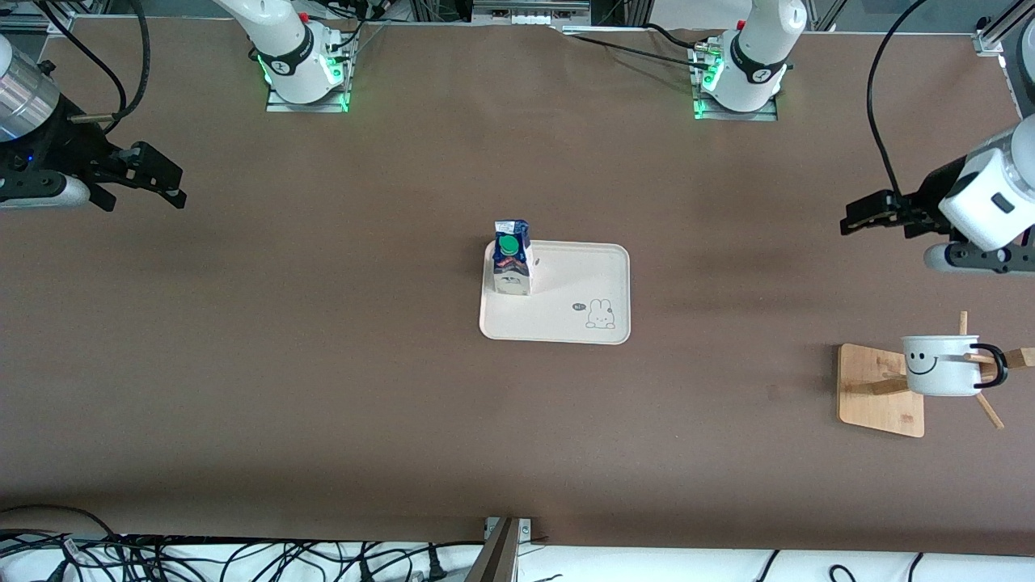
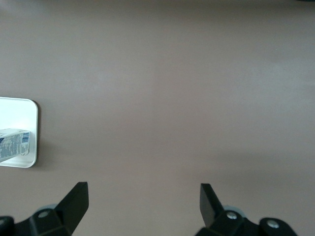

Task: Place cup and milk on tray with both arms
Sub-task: 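Move the left gripper to the white mug on the stand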

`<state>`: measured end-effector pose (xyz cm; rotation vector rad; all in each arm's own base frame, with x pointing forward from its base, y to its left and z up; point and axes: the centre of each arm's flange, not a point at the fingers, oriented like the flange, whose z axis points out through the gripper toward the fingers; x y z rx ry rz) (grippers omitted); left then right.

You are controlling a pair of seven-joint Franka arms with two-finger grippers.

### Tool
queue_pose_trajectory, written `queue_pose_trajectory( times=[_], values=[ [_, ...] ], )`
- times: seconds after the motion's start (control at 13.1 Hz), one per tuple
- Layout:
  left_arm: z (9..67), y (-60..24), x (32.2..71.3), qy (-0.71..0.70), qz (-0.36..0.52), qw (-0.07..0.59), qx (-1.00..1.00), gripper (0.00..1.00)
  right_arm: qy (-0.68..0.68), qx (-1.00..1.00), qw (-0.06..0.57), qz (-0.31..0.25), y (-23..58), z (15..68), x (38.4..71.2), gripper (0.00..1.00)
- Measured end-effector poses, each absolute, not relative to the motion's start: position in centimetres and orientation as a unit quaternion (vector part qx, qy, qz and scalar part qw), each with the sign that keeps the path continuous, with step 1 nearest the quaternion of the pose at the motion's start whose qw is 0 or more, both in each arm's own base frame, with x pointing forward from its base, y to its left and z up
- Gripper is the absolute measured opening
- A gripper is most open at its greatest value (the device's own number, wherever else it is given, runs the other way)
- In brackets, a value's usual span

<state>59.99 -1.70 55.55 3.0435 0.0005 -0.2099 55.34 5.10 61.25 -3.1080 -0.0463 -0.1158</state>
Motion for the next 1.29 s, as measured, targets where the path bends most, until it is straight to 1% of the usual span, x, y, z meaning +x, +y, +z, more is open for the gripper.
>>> queue_pose_trajectory(
  times=[0.15,0.3,0.46,0.61,0.84,1.07,1.29],
  values=[
    [54.3,-1.4,61.6,0.001,-0.073,0.040,0.997,1.00,-0.013,-0.999,0.015,-0.036,4.9,61.1,55.4,1.00],
    [54.0,-1.2,62.3,0.004,-0.072,0.037,0.997,1.00,-0.013,-0.999,0.015,-0.036,4.9,61.1,55.5,1.00],
    [53.6,-0.7,62.9,0.010,-0.058,0.017,0.998,1.00,-0.013,-0.999,0.015,-0.035,4.9,61.0,55.5,1.00],
    [52.8,-0.2,63.8,0.040,-0.045,0.007,0.998,1.00,-0.013,-0.999,0.015,-0.036,4.9,61.0,55.5,1.00],
    [51.6,0.2,64.4,0.081,-0.037,-0.007,0.996,1.00,-0.013,-0.999,0.015,-0.035,4.9,60.9,55.6,1.00],
    [50.2,0.9,65.0,0.092,-0.005,-0.009,0.996,1.00,-0.013,-0.999,0.015,-0.037,4.9,60.9,55.7,1.00],
    [49.0,1.6,64.6,0.094,0.030,-0.009,0.995,1.00,-0.013,-0.999,0.015,-0.040,4.9,60.8,55.8,1.00]
  ],
)
